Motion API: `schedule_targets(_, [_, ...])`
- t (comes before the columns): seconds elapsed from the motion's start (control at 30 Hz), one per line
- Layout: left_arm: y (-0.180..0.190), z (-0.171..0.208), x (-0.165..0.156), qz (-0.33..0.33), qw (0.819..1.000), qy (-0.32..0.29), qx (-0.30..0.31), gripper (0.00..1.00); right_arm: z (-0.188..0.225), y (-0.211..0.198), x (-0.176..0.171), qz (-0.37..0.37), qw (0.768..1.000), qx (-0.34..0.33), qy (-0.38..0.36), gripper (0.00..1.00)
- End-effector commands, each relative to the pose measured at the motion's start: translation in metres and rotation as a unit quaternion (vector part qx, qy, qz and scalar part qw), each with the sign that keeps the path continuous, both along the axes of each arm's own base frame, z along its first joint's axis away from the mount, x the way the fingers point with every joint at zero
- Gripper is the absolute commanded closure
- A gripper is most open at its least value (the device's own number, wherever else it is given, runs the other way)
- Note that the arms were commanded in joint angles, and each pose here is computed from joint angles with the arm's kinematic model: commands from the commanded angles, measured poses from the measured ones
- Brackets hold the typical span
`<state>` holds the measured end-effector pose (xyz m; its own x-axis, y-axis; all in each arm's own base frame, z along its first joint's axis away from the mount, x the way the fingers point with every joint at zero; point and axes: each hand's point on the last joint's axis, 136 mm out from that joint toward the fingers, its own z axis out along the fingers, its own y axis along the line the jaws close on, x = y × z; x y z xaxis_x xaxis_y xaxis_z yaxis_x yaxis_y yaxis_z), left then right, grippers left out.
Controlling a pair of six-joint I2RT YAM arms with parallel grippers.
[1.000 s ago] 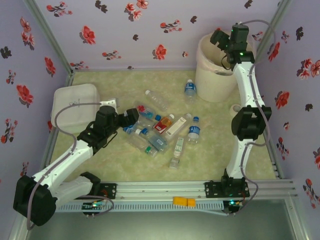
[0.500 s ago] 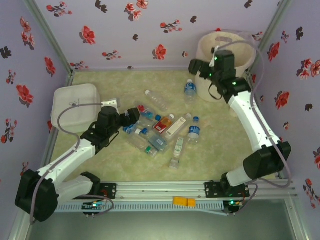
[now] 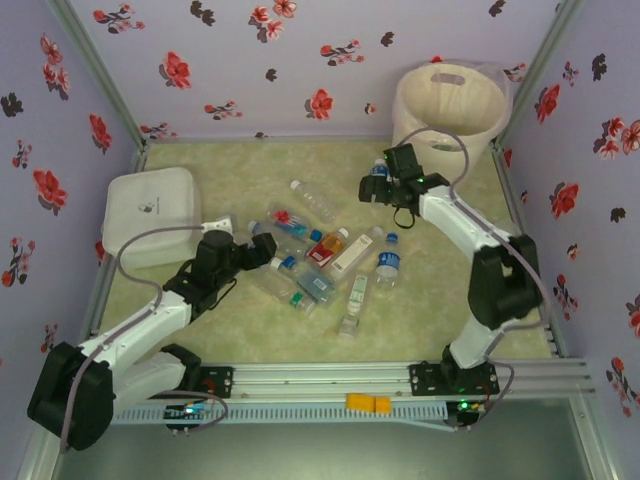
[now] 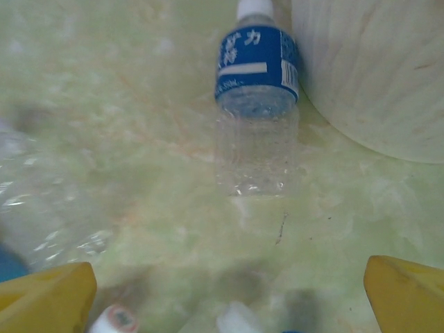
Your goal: Put the plastic bottles in the bin
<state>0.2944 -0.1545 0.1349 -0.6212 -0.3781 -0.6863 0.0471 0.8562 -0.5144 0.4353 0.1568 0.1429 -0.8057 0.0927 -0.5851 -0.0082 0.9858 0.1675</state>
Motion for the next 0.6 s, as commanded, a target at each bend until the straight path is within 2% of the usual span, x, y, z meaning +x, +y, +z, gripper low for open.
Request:
schedule_targets(0.0, [0.003,0.011,0.003,0.017,0.999,-0.013,-0.024,0.00,-0.005,0.005,0.021,0.003,0.999,-0.052,-0.002,0.00])
schedule_targets(0.3, [-0.001,0.021,0.009,0.014,0.999,-0.018,-0.026,0.00,-0.035,0.003,0.061,-0.022,0.984,-0.176,0.009,0.00])
schedule_targets(0.57, [-0.004,0.024,0.013,0.012,0.999,-0.018,-0.027,0.00,-0.062,-0.001,0.080,-0.019,0.970,-0.240,0.022,0.00])
